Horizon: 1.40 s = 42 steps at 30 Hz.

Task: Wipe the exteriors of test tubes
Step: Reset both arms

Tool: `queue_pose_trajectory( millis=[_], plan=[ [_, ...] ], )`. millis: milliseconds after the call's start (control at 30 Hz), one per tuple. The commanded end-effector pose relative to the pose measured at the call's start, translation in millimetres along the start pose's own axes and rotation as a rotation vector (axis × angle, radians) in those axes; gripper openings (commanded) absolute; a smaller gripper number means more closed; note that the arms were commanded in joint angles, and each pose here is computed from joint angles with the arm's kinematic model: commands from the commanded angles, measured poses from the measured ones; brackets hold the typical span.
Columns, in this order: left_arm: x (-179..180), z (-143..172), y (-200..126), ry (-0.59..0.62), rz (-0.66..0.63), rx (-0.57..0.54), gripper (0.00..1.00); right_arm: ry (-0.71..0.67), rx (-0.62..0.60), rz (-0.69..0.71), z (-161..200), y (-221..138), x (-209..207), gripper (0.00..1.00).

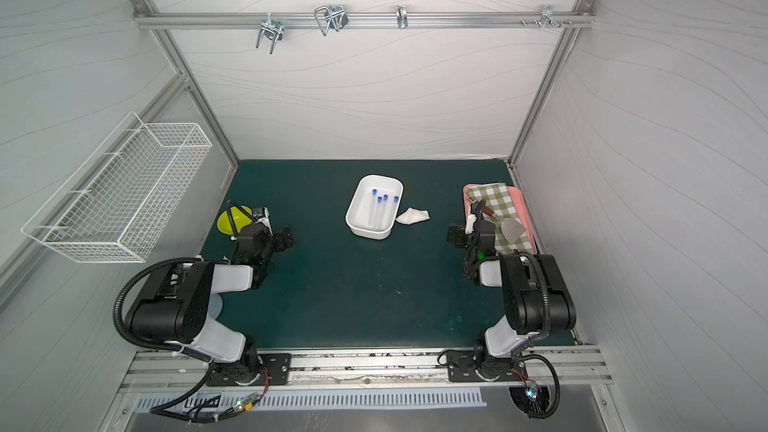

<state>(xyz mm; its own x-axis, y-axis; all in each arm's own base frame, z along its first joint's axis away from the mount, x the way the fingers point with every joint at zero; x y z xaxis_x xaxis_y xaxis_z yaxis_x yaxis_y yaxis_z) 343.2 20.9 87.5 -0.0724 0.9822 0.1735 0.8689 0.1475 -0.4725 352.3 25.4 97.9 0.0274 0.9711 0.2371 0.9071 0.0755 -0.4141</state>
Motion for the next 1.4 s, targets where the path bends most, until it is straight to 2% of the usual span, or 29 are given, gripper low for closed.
queue_pose_trajectory(
  millis=[0, 933, 1000, 1033, 1067, 1100, 1133, 1200, 1267, 1300, 1367],
  plan=[
    [3.4, -25.1, 1.2, 0.005, -0.006, -0.089, 1.00, -0.010, -0.023, -0.016, -4.5, 1.2, 4.3, 0.99],
    [2.9, -24.5, -0.9, 0.008, -0.005, -0.098, 1.00, -0.030, -0.021, -0.019, -4.6, 2.0, 7.7, 0.99],
    [-1.6, -21.9, -8.8, 0.025, 0.016, -0.144, 1.00, -0.049, -0.065, -0.064, -3.2, -7.2, 12.4, 0.99],
    [-2.6, -20.4, -14.3, 0.030, 0.009, -0.175, 1.00, -0.073, -0.128, -0.099, -1.8, -18.4, 16.9, 0.99],
    [-1.4, -18.7, -18.6, 0.027, -0.013, -0.195, 1.00, -0.103, -0.147, -0.114, 12.5, -30.5, 18.1, 0.99],
    [1.4, -17.6, -21.9, 0.014, -0.042, -0.213, 1.00, -0.139, -0.219, -0.140, 15.7, -42.0, 23.5, 0.99],
    [4.4, -17.1, -22.6, 0.001, -0.065, -0.216, 1.00, -0.181, -0.239, -0.160, 16.3, -43.9, 31.9, 0.99],
    [8.5, -18.7, -15.7, -0.014, -0.100, -0.172, 1.00, -0.276, -0.190, -0.245, 18.2, -36.3, 49.1, 0.99],
    [12.0, -24.1, -1.2, -0.020, -0.130, -0.083, 1.00, -0.211, -0.179, -0.121, 9.2, -23.8, 38.1, 0.99],
    [12.8, -22.2, -1.3, -0.024, -0.125, -0.085, 1.00, -0.178, -0.145, -0.071, 5.0, -17.1, 33.3, 0.99],
    [13.7, -23.2, -1.7, -0.025, -0.130, -0.100, 1.00, -0.142, -0.067, -0.064, 2.5, -5.7, 27.9, 0.99]
  ],
)
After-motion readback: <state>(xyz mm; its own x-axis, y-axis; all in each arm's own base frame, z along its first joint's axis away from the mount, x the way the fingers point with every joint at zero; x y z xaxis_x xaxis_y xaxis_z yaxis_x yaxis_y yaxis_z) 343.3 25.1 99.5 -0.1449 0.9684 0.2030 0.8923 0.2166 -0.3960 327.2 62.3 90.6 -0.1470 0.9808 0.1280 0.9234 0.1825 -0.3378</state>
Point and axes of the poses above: each gripper's point midway between its finger pads, its own y axis out along the fingers, its own x axis along the line the jaws close on, z = x × y, the point moved 5 cm from there along -y, back along the fingers, and after that the axes turned 13 degrees about y, right-handed, at the moved point
